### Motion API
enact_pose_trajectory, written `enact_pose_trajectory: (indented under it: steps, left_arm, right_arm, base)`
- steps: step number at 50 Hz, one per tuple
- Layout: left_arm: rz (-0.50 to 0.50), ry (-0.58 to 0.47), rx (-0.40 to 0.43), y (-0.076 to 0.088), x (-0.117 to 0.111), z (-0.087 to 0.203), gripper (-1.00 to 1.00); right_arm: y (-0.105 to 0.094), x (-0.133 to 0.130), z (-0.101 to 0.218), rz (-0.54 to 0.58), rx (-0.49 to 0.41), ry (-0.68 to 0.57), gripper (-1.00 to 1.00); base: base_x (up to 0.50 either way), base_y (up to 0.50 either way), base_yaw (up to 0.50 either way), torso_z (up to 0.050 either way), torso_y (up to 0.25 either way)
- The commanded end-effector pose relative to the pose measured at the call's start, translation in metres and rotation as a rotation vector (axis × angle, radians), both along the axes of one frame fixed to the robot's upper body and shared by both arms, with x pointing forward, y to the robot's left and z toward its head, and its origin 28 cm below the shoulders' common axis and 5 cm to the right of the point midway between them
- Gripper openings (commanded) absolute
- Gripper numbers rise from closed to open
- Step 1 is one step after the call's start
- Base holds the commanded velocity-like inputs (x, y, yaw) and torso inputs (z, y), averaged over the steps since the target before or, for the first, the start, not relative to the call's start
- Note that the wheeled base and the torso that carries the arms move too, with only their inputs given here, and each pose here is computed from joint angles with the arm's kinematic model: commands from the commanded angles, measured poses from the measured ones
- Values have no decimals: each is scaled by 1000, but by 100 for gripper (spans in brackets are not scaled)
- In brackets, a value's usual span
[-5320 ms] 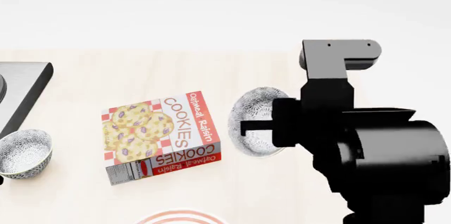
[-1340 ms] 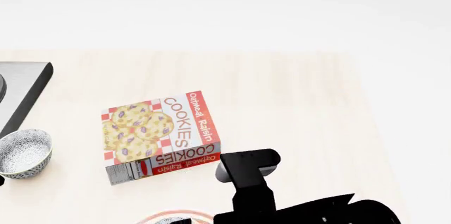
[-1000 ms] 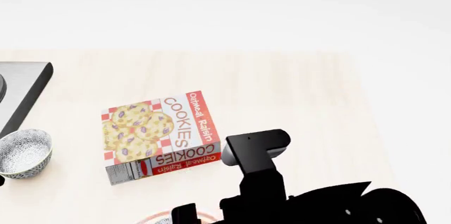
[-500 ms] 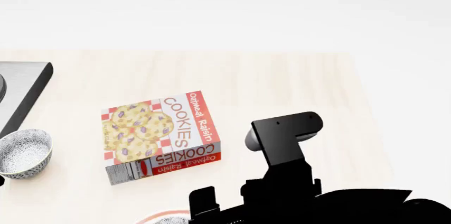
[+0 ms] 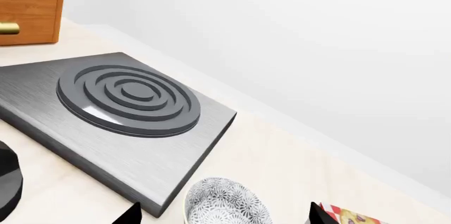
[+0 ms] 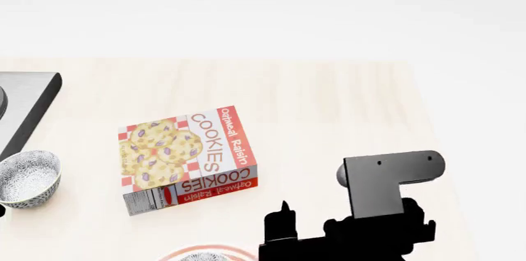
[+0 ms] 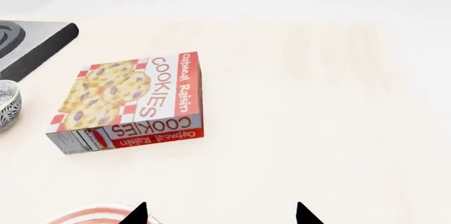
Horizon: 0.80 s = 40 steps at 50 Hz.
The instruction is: Pick the akita bowl next to the plate and place it on the plate.
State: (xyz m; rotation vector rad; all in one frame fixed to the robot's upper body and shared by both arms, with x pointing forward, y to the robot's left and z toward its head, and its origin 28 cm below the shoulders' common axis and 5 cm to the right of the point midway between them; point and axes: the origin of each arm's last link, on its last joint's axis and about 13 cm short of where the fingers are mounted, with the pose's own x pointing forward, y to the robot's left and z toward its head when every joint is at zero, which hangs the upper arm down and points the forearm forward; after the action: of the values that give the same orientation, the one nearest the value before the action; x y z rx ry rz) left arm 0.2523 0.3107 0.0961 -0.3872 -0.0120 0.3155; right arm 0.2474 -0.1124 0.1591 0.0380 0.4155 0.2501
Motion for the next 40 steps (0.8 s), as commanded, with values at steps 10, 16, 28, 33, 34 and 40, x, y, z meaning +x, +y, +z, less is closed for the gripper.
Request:
enact_pose_trajectory:
  steps: [10, 16, 28, 33, 34, 40]
  left_arm:
    - [0, -1, 6, 0, 0, 0, 100]
    - [2, 1, 4, 0, 0, 1, 100]
    - [3, 2, 1, -1, 0, 1, 100]
    - [3, 3, 3, -1, 1, 0, 100]
    - [3, 3, 3, -1, 1, 0, 100]
    - [3, 1, 5, 0, 0, 1, 100]
  right_arm:
    - [-6, -13, -23, -284, -64, -148, 100]
    - [-14, -14, -27, -373, -70, -177, 100]
    - [-20, -12, -48, -516, -145, -286, 100]
    - [-23, -13, -55, -524, -159, -262, 100]
    - [-23, -13, -55, -524, -159, -262, 100]
    - [-24, -15, -53, -550, -179, -286, 100]
  base:
    - [0, 0, 0, 0, 0]
    - [0, 0, 0, 0, 0]
    - [0, 0, 0, 0, 0]
    - [0, 0, 0, 0, 0]
    - [0, 0, 0, 0, 0]
    - [0, 0, 0, 0, 0]
